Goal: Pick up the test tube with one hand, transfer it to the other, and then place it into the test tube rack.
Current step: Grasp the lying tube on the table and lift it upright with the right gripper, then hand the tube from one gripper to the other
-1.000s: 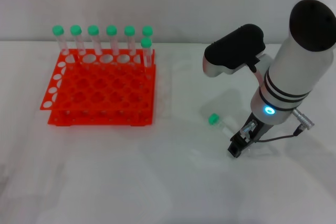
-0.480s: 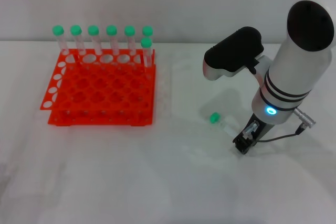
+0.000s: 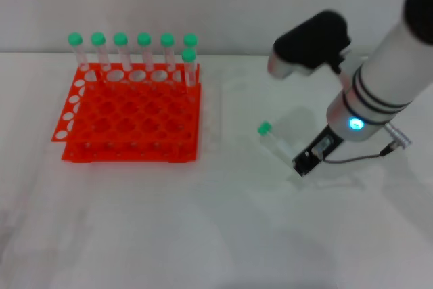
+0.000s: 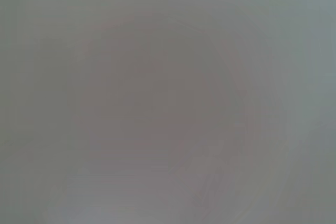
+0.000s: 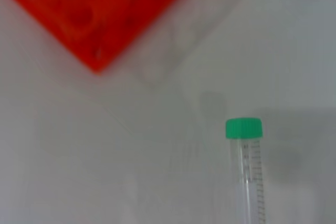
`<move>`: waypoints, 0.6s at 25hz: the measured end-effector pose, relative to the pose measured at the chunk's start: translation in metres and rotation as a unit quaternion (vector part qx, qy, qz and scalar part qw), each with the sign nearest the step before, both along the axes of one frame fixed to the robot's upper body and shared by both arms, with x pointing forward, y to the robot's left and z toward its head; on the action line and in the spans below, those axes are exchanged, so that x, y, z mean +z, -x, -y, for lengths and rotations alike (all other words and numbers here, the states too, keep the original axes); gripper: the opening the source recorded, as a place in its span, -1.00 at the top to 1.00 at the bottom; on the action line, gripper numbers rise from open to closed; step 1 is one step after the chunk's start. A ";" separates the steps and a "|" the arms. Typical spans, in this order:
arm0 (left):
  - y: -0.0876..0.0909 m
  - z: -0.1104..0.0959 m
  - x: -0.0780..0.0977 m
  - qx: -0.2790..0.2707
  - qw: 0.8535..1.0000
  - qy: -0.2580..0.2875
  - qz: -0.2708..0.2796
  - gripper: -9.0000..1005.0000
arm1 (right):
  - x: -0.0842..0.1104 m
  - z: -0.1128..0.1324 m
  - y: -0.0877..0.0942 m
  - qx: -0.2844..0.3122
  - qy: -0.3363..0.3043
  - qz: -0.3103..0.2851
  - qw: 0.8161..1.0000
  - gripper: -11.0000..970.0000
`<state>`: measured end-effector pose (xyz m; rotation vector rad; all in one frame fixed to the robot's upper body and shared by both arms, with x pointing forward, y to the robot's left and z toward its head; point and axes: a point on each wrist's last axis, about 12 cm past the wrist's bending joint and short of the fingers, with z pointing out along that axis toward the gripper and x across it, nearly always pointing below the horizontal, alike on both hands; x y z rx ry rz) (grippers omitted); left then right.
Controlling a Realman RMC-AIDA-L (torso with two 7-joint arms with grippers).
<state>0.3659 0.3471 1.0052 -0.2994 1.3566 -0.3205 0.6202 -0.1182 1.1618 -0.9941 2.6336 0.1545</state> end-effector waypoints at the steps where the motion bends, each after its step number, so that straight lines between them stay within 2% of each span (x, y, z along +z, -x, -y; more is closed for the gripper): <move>1: 0.000 0.000 0.001 -0.001 1.000 0.001 0.003 -0.76 | 0.004 0.006 0.000 0.002 -0.018 0.009 1.000 0.61; 6: -0.007 0.005 0.004 -0.014 1.000 0.019 0.018 -0.76 | 0.013 0.035 0.010 0.016 -0.124 0.058 0.990 0.61; 7: -0.010 0.007 0.005 -0.020 0.999 0.026 0.022 -0.76 | 0.013 0.035 0.010 0.016 -0.124 0.058 0.990 0.61; 9: -0.017 0.013 0.007 -0.040 0.998 0.044 0.030 -0.76 | 0.007 0.047 0.021 0.037 -0.204 0.072 0.976 0.61; 12: -0.038 0.025 0.012 -0.093 0.992 0.074 0.038 -0.76 | -0.004 0.057 0.034 0.055 -0.273 0.088 0.956 0.62; 15: -0.059 0.040 0.018 -0.156 0.983 0.084 0.039 -0.76 | -0.015 0.064 0.046 0.086 -0.311 0.112 0.940 0.62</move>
